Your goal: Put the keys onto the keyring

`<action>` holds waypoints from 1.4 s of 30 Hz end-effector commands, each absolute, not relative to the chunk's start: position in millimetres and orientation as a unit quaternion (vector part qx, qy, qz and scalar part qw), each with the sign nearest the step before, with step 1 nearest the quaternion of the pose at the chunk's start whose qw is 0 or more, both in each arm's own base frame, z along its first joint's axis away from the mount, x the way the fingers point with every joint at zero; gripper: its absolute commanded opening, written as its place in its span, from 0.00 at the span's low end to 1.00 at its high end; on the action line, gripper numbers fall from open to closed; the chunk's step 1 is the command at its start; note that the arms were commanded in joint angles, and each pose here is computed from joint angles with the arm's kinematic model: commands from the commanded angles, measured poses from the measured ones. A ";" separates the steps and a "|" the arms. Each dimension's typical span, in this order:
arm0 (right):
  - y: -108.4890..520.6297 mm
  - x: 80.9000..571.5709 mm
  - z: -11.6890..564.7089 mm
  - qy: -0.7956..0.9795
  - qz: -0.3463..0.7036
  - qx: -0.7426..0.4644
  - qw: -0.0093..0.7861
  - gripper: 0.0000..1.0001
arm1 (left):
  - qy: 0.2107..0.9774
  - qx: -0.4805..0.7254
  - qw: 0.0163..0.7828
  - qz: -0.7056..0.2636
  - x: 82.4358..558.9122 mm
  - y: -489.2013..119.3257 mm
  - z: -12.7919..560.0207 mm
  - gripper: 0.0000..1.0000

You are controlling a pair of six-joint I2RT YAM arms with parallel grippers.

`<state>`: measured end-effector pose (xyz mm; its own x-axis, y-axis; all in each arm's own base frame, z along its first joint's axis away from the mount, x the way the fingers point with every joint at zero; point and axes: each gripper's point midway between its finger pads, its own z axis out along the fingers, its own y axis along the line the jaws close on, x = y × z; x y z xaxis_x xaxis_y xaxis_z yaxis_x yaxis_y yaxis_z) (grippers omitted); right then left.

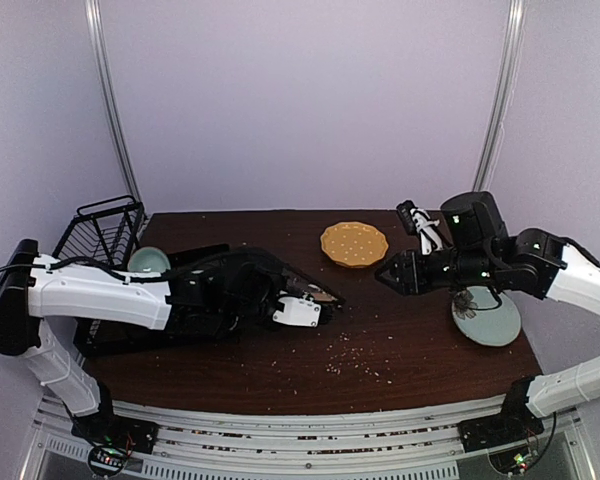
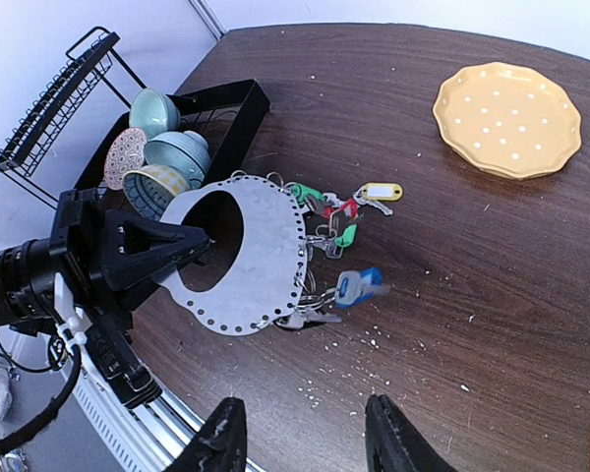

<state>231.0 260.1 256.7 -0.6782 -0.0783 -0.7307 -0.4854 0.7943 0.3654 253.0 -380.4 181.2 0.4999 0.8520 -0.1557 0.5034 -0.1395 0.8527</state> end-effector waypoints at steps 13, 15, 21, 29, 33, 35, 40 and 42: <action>256.0 231.0 232.3 0.889 0.261 -0.169 0.337 0.44 | 0.479 0.782 0.398 0.005 176.9 -397.9 101.5 0.00; 257.3 230.7 232.0 0.889 0.262 -0.170 0.335 0.44 | 0.471 0.796 0.380 -0.010 161.4 -393.8 94.1 0.00; 260.3 229.9 230.8 0.889 0.268 -0.172 0.330 0.44 | 0.442 0.837 0.320 -0.042 118.8 -368.0 68.9 0.00; 262.1 228.7 230.0 0.889 0.273 -0.172 0.325 0.44 | 0.446 0.846 0.293 -0.001 120.6 -338.0 51.4 0.05; 261.7 228.4 230.3 0.889 0.273 -0.172 0.324 0.45 | 0.445 0.859 0.253 0.020 118.2 -319.6 34.8 0.18; 261.3 228.2 230.5 0.889 0.273 -0.172 0.324 0.45 | 0.453 0.860 0.234 0.021 114.9 -312.8 30.7 0.31; 258.5 228.4 230.0 0.890 0.268 -0.170 0.328 0.46 | 0.492 0.849 0.189 0.023 106.3 -293.1 28.3 0.66; 257.2 230.1 229.4 0.891 0.265 -0.167 0.330 0.46 | 0.502 0.842 0.197 0.031 108.2 -287.5 33.4 0.68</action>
